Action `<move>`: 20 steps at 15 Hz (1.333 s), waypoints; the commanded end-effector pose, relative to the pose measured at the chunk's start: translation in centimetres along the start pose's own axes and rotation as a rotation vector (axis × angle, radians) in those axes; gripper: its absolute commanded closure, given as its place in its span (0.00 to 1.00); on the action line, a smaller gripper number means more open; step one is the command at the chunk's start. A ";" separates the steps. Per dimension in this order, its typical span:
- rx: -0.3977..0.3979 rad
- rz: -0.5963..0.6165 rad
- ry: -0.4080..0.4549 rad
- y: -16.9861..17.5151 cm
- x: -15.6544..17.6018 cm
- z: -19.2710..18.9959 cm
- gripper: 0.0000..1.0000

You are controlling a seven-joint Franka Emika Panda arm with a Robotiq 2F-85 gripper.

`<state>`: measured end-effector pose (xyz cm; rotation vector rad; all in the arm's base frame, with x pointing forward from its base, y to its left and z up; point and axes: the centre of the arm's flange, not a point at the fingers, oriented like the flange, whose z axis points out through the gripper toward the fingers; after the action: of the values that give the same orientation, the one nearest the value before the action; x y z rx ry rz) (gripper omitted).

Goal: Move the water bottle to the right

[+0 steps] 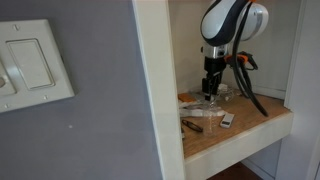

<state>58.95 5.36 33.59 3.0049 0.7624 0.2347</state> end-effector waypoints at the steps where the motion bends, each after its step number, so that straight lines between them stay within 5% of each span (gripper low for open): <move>1: -0.003 -0.021 0.014 0.4 1.0 0.6 0.47; 8: 0.005 -0.011 -0.007 0.6 0.8 -0.8 0.94; 13: -0.022 0.088 -0.021 3.8 -1.2 -6.3 0.92; 20: -0.135 0.474 -0.003 14.0 -8.6 -14.7 0.92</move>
<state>57.14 -7.67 45.21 3.0327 0.2338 0.2561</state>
